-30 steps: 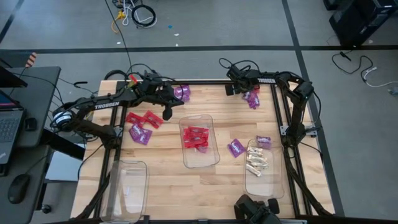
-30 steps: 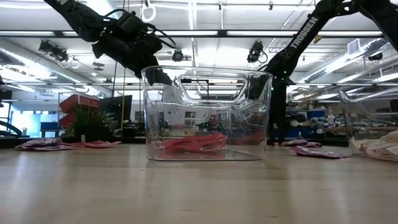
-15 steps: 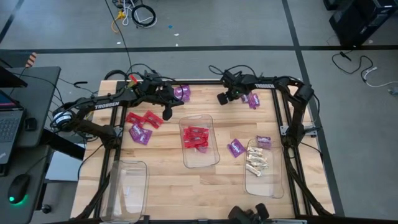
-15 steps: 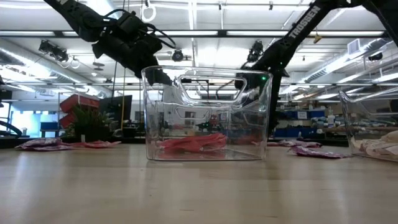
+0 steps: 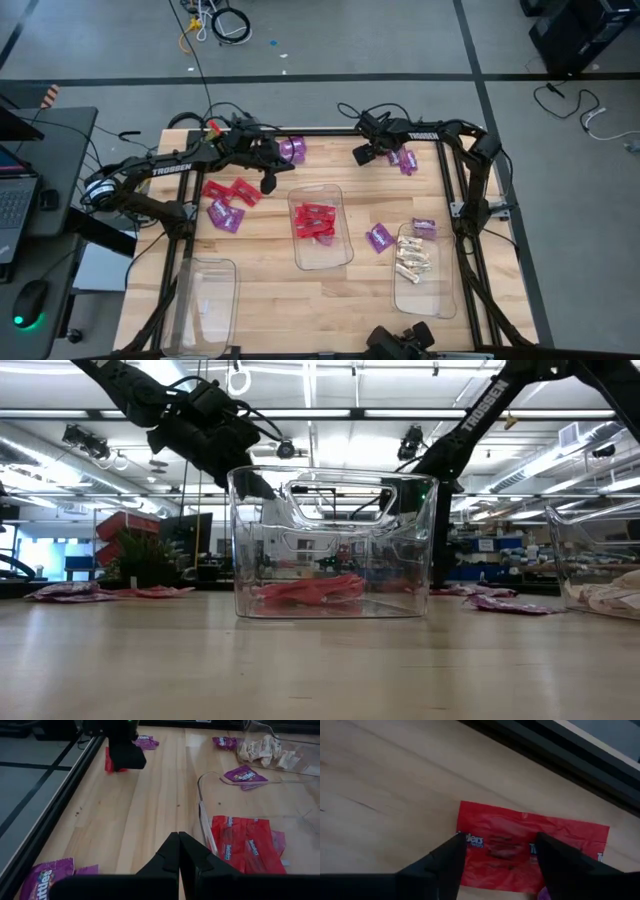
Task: Sort candy
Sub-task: Put the right red candy pack into the middle transparent bin
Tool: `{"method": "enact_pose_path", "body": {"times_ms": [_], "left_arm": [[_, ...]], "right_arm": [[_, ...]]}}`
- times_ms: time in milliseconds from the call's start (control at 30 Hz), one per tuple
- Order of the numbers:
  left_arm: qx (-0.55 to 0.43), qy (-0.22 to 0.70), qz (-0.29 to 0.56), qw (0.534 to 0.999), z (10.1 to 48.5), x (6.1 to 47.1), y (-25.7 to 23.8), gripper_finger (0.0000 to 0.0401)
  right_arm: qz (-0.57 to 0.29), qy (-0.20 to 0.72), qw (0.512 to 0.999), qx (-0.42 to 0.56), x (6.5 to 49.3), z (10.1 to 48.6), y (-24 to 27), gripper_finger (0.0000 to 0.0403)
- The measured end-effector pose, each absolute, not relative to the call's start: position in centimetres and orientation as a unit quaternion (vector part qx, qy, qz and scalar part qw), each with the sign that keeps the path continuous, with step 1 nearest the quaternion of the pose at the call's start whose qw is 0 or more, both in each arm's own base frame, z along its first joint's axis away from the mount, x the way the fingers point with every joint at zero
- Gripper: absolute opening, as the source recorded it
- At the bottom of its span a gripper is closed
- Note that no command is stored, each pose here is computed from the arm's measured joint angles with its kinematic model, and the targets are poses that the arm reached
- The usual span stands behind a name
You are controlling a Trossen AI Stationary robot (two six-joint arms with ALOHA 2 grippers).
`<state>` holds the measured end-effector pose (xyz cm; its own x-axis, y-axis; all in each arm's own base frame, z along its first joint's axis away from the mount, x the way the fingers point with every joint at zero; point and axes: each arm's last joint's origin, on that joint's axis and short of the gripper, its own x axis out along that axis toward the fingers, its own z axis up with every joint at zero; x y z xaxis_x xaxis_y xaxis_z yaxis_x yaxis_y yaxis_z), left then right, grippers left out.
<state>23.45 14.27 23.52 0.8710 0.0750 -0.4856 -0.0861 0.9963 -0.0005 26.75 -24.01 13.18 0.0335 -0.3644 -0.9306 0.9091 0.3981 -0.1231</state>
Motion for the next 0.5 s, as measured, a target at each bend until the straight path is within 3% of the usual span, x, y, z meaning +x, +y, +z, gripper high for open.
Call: {"method": "enact_pose_path", "body": {"times_ms": [133,333,500], "left_arm": [[-0.009,0.254,0.056,0.966,23.5,23.4,14.4,0.0003],[0.0,0.252,0.078,0.965,23.6,23.5,14.5,0.0003],[0.003,0.246,0.078,0.966,23.8,23.5,14.5,0.0003]], "right_arm": [[-0.472,0.51,0.67,0.26,27.1,13.2,-23.6,0.0168],[-0.441,0.514,0.694,0.244,27.7,14.3,-22.7,0.0019],[-0.415,0.488,0.734,0.226,28.8,17.3,-21.9,0.002]]}}
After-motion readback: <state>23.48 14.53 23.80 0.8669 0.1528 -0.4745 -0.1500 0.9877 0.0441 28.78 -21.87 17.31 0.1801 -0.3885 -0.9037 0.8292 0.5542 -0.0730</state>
